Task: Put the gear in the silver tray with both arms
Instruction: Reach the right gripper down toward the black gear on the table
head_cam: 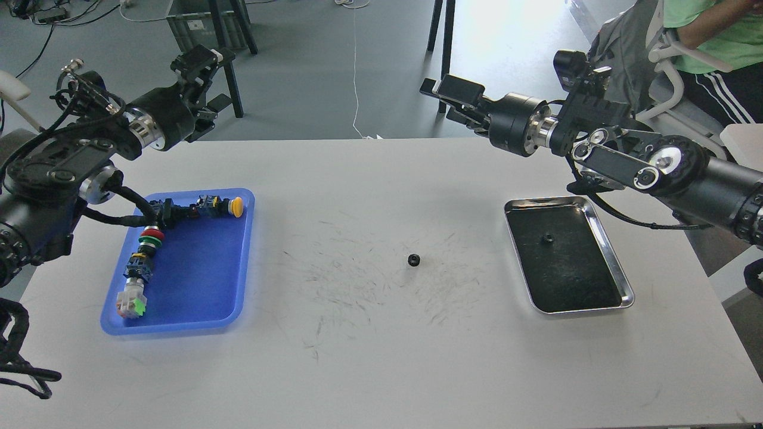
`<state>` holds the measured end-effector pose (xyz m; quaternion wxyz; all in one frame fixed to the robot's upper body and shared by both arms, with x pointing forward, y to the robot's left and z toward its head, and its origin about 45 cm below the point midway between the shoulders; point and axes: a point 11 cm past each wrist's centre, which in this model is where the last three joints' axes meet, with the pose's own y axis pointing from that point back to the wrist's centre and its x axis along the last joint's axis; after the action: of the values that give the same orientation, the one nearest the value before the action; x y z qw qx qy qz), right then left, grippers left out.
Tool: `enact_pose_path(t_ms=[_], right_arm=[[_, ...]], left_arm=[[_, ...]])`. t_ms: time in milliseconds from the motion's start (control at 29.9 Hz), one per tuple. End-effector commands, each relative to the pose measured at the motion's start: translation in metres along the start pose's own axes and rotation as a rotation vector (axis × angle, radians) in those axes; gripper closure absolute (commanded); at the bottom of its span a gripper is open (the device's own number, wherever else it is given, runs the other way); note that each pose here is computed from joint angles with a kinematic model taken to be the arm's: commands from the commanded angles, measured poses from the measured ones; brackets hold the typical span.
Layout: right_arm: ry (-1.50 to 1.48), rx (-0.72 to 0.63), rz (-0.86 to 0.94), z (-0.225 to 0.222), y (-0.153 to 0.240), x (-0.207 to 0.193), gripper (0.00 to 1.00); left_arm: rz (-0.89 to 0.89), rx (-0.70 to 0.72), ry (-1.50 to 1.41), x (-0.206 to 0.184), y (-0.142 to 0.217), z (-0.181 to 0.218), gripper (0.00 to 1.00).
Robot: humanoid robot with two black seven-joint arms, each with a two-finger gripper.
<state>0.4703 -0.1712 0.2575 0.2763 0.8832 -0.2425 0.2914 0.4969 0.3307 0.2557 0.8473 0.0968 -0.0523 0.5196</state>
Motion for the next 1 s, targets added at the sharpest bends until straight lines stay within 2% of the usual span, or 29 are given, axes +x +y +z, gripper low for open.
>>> enact_pose_path(t_ms=[0,67,201,401,535,602,969], right_arm=[[0.205,-0.035,-0.148,-0.001,-0.009,-0.024,0.02],[0.342,-0.063,-0.267,0.004,-0.016,-0.048,0.03],[0.519,-0.130,-0.413,0.026,-0.011,-0.071,0.04],[0.647,-0.073,-0.561,0.009,-0.036,-0.118,0.07],[0.710,-0.047,-0.600,-0.002,-0.046,-0.129,0.14],[0.737,-0.029,-0.629,-0.009,-0.052,-0.139,0.15],[0.803,-0.104,-0.670,0.014,-0.041,-0.132,0.17]], left_arm=[[0.003,-0.003,0.014,0.000,0.001,-0.002,0.01],[0.015,-0.010,0.017,0.005,0.002,0.001,0.01],[0.043,-0.013,0.019,0.013,0.005,0.003,0.01],[0.039,-0.003,0.020,0.012,0.007,-0.002,0.01],[0.073,-0.006,0.022,0.024,0.014,-0.001,0.01],[0.080,-0.005,0.018,0.028,0.016,-0.001,0.01],[0.096,0.003,0.012,0.036,0.023,-0.002,0.01]])
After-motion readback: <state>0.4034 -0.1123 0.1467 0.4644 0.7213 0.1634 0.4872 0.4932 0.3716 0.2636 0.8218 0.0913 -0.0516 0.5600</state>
